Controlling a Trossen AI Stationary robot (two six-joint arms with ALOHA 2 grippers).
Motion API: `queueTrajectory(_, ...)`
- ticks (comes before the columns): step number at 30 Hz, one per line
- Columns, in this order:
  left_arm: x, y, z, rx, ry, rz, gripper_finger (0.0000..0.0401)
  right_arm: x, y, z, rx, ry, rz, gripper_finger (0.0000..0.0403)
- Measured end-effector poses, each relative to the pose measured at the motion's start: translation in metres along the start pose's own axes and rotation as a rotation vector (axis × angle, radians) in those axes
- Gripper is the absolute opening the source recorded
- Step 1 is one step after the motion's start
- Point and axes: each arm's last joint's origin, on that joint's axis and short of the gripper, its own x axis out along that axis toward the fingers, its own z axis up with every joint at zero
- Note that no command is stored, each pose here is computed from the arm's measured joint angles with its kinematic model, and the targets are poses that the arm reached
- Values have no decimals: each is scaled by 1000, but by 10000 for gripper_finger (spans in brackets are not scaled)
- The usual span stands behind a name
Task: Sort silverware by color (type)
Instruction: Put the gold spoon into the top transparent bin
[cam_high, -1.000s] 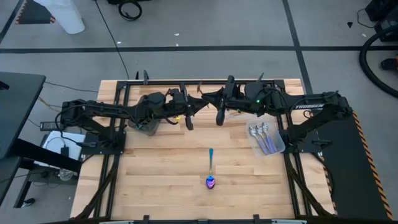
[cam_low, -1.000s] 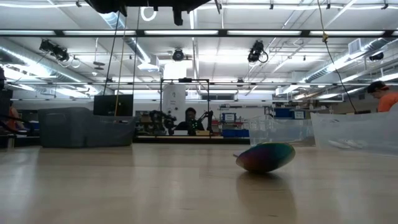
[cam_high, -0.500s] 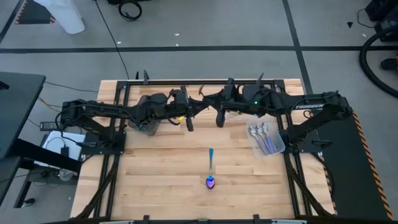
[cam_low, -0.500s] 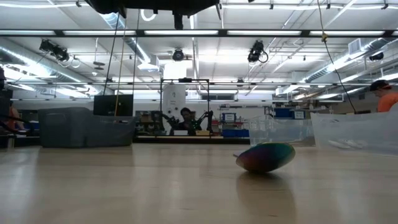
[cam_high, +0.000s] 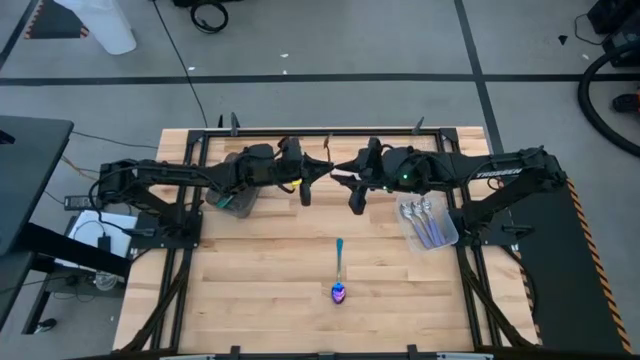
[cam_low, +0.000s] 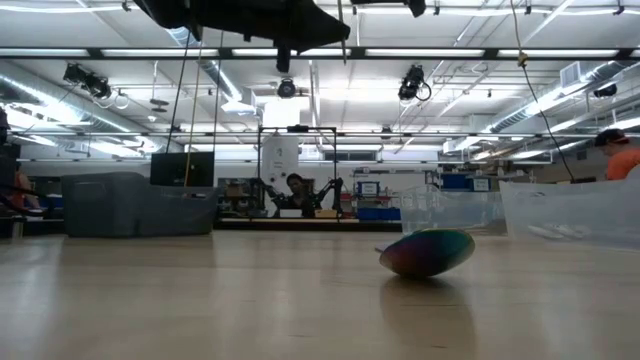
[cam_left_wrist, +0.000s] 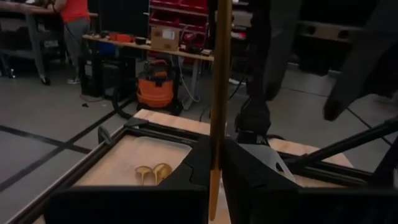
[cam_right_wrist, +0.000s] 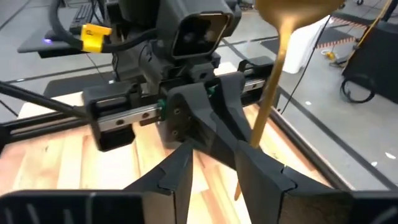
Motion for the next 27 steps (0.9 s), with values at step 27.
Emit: queueTrajectory(27,50,10,-18,79,59,68,27,-60,58,-15,-70,-32,-77,126)
